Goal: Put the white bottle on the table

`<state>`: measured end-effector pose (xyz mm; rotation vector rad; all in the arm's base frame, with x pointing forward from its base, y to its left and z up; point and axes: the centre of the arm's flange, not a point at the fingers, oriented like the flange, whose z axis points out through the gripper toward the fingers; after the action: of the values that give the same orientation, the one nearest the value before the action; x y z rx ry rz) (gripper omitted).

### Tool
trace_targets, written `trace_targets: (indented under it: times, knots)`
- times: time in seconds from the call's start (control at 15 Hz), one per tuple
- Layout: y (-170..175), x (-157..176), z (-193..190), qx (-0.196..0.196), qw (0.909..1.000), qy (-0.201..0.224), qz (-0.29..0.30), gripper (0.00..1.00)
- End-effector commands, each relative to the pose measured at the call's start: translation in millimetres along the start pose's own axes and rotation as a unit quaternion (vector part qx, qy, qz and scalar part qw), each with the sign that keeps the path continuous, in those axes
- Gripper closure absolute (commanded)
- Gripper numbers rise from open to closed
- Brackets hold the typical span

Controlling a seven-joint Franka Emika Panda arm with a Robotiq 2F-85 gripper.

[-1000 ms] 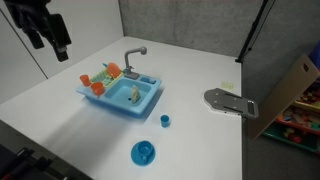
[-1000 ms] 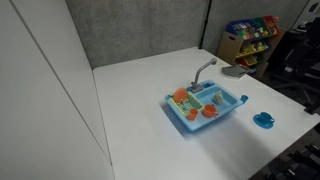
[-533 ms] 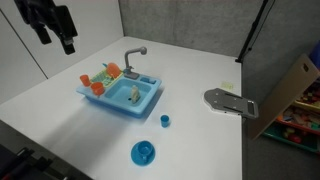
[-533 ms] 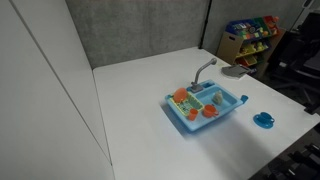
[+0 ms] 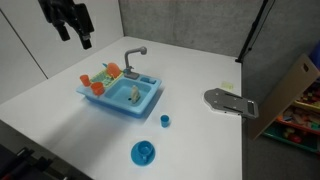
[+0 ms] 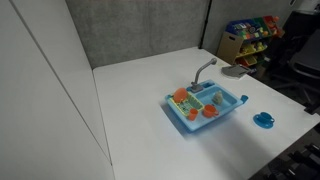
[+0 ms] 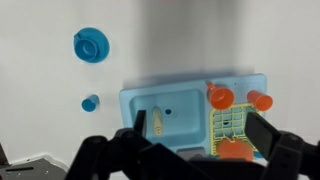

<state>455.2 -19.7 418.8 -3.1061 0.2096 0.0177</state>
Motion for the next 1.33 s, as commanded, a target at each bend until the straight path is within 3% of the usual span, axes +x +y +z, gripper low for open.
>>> trace_targets:
  times: [0.0, 0.33, 0.67, 1.27]
  knots:
    - [-1, 32, 8, -0.020, 0.9997, 0.007, 0.013, 0.00]
    - [-1, 57, 31, -0.046, 0.9988, 0.012, 0.014, 0.00]
    - [-6, 75, 61, -0.044, 0.9988, -0.005, 0.020, 0.00]
    - [-10, 109, 117, -0.058, 0.9948, 0.002, 0.083, 0.00]
